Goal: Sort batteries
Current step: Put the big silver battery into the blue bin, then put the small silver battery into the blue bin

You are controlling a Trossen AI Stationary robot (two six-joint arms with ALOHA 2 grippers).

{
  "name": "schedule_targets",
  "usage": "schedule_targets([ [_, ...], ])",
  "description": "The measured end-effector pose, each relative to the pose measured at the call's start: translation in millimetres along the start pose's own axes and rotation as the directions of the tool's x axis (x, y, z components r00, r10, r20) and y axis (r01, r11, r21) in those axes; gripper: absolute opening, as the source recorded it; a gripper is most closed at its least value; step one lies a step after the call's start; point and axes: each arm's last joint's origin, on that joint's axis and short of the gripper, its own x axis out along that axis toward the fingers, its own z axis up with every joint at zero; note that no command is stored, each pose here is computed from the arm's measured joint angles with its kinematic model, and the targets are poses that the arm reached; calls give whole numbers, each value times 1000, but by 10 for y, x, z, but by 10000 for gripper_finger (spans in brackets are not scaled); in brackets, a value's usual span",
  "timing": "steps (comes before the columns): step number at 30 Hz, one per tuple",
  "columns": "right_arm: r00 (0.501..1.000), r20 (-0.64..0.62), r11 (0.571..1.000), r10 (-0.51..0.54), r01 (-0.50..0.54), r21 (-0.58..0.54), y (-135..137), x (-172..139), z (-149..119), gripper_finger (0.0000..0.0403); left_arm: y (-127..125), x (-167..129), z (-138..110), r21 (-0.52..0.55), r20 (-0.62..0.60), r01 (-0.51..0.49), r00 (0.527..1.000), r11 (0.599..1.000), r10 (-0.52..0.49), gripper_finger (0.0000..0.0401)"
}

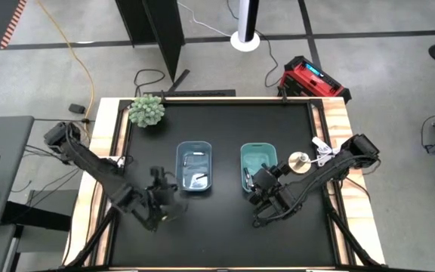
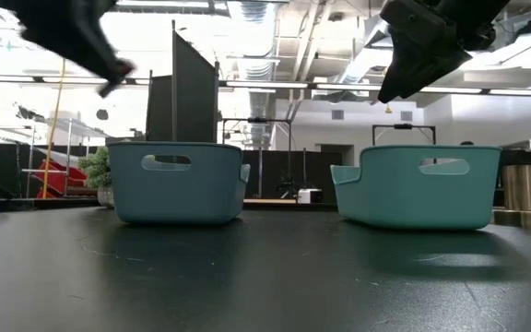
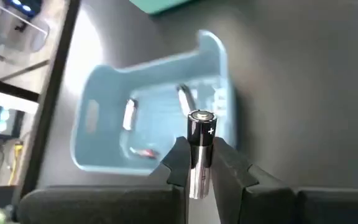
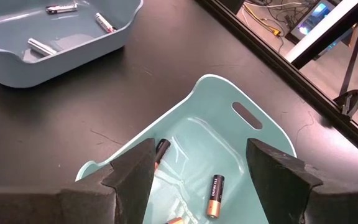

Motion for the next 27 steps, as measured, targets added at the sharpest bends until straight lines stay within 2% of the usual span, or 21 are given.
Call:
schedule_targets([
  [4, 1000, 1, 1000, 2, -2, 3, 3, 0, 1, 269, 210, 223, 181, 4, 29, -45, 999, 999, 45, 31],
  [7, 1000, 1, 1000, 2, -2, 4, 3, 0, 1, 269, 394, 416, 264, -3, 8, -52, 999, 999, 52, 33],
  [15, 1000, 1, 1000, 3, -3, 2, 4, -2, 0, 269, 818, 767, 247, -84, -86, -41, 996, 996, 33, 82],
  [20, 1000, 1, 1000, 2, -2, 1, 4, -2, 0, 269, 874, 819, 222, -109, -98, -42, 995, 993, 31, 114],
  [27, 1000, 5, 1000, 15, -15, -5, 21, -2, 6, 269, 790, 766, 209, -126, -105, 14, 994, 992, -28, 188],
])
